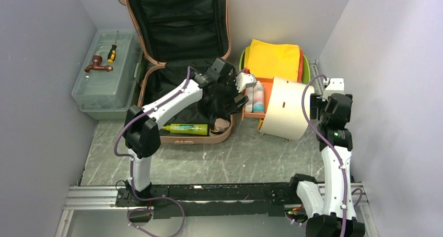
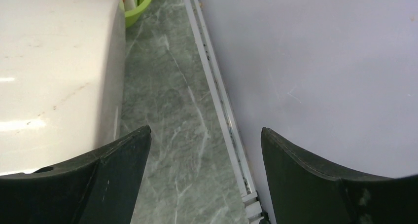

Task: Open, take out, and arrange the luggage
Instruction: Close the drawer of the storage box.

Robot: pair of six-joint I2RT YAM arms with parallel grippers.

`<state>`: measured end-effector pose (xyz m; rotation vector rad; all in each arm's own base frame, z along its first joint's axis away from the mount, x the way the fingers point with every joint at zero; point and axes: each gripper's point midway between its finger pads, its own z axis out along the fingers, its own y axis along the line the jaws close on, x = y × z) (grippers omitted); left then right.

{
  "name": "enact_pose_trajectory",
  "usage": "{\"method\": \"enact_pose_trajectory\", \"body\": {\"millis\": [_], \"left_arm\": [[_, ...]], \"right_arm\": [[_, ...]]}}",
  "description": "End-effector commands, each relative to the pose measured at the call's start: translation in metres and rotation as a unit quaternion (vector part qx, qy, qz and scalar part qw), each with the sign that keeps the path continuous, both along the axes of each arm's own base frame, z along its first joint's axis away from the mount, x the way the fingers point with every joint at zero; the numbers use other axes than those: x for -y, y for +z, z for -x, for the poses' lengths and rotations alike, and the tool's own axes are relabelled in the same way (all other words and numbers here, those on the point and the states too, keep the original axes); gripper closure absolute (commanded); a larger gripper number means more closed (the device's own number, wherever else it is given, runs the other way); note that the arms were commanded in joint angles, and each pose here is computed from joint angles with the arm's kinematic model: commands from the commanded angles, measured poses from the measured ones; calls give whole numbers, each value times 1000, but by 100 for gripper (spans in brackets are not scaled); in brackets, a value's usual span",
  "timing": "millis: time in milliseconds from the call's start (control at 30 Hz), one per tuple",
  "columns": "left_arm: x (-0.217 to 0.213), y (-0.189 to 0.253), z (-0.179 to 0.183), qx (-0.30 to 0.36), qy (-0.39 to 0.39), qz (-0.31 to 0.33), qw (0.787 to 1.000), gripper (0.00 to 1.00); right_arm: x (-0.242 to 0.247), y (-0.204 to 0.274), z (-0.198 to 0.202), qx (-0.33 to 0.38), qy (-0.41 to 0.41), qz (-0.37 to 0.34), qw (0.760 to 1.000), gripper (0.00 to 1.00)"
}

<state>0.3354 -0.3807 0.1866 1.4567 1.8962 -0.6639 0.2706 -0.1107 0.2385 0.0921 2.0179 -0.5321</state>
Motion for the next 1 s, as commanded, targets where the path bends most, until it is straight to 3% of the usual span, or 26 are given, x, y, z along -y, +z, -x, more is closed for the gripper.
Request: {"method": "enact_pose_trajectory", "body": {"millis": [0,433,633,867,967], "left_arm": [[35,28,-11,40,-6,47,998,1],[49,43,-46,123,26,33,992,0],[62,34,-32,111,-52,36,992,1],[58,7,-7,93,-142,20,985,1],[50,14,-2,88,-159,22,983,1]], "right_arm": [[-20,3,-15,33,53,-28,998,16],[-17,-20,-21,12,55,-19,998,14],[-23,-20,-39,19,82,-16,996,10],[-48,-5,-65,61,179,1,982,9],[-42,-1,-68,64,170,15,983,9]]}}
